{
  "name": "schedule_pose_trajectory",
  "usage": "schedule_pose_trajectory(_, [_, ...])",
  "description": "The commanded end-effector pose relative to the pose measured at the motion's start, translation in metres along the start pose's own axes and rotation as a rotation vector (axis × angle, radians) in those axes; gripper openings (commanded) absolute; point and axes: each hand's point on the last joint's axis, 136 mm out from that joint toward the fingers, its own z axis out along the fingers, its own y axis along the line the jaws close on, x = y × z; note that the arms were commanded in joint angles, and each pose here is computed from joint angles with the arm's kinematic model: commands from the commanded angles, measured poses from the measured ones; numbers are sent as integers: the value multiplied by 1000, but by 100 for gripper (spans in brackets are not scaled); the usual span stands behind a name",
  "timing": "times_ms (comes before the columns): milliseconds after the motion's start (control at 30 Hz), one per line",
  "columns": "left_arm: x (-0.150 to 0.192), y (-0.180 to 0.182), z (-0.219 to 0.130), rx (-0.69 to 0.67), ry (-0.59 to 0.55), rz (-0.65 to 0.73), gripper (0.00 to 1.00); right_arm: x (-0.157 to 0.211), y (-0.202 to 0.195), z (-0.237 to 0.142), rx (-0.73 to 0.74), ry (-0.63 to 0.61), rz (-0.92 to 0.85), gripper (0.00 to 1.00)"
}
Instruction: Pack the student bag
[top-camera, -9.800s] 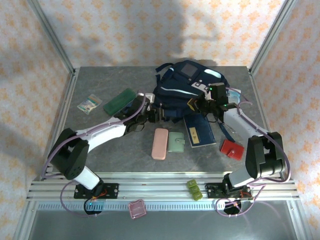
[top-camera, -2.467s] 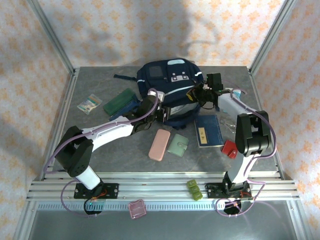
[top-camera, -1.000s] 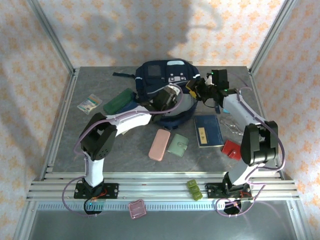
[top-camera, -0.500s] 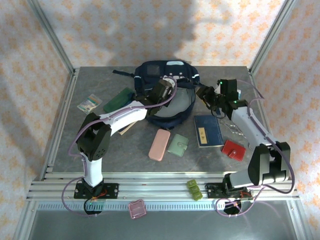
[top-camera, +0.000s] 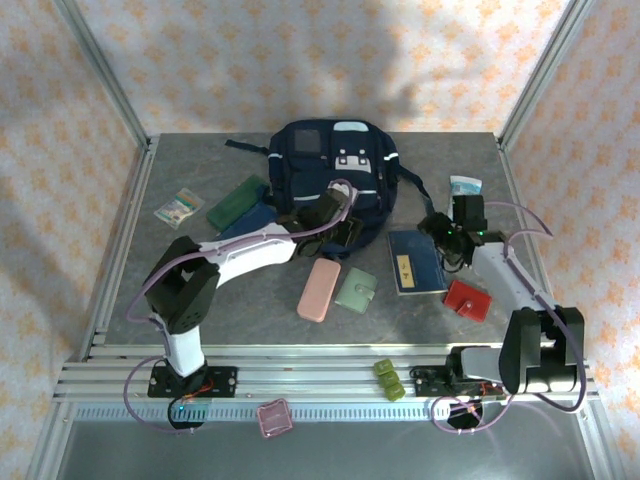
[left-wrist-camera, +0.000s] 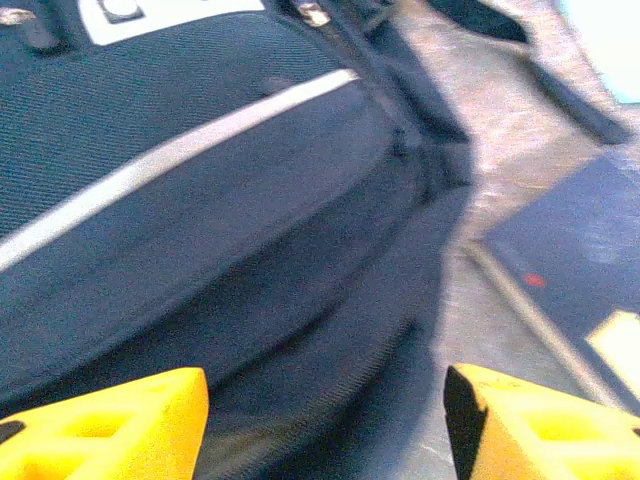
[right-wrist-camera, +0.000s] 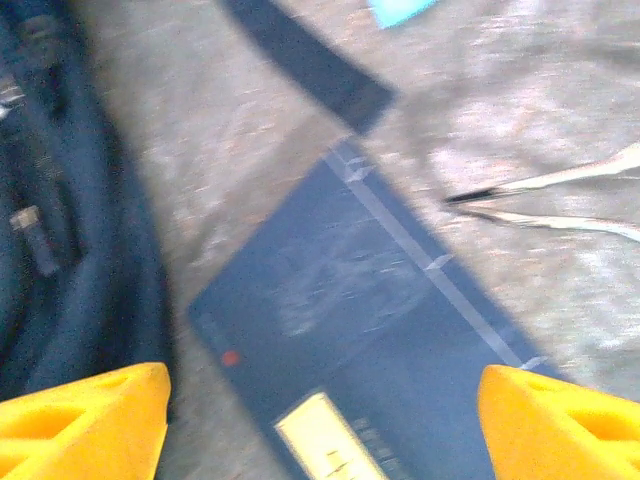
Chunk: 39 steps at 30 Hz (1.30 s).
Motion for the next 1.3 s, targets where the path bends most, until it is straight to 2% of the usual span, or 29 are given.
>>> schedule_pose_trajectory(0, [9,-53,-19,200,49,-81,64,-8,-20,10,32,-15,14,77])
schedule_pose_trajectory(67, [26,-79,-14,276,114,-73,64,-7,-25,22,47,14,21,75])
schedule_pose_trajectory(167, [43,-105,-2,307,191,-44,63,0,-33,37,66,54,25,73])
schedule_pose_trajectory(300, [68,-125,24,345,301,-46,61,9,-39,45,65,85,27,72])
schedule_pose_trajectory(433, [79,-136,44,346,354,-37,61,23,-46,52,60,127,20,72])
schedule_pose_trajectory(533, [87,-135,59,314,385,-40,59,37,-39,53,-6,186,19,69])
schedule_pose_trajectory(700, [101,-131,76,273,426,-34,49,54,-11,41,-197,252,19,63])
schedule_pose_trajectory(800, [105,-131,81,269,432,-29,42,58,6,32,-300,279,15,60])
schedule_pose_trajectory(967, [120,-128,89,255,463,-12,24,62,26,20,-427,309,5,55])
schedule_pose_trajectory(1167, [129,-125,88,261,467,-14,22,67,48,-1,-575,329,-11,47])
schedule_pose_trajectory(1267, [125,-125,88,266,457,-17,22,69,43,0,-561,318,-17,47])
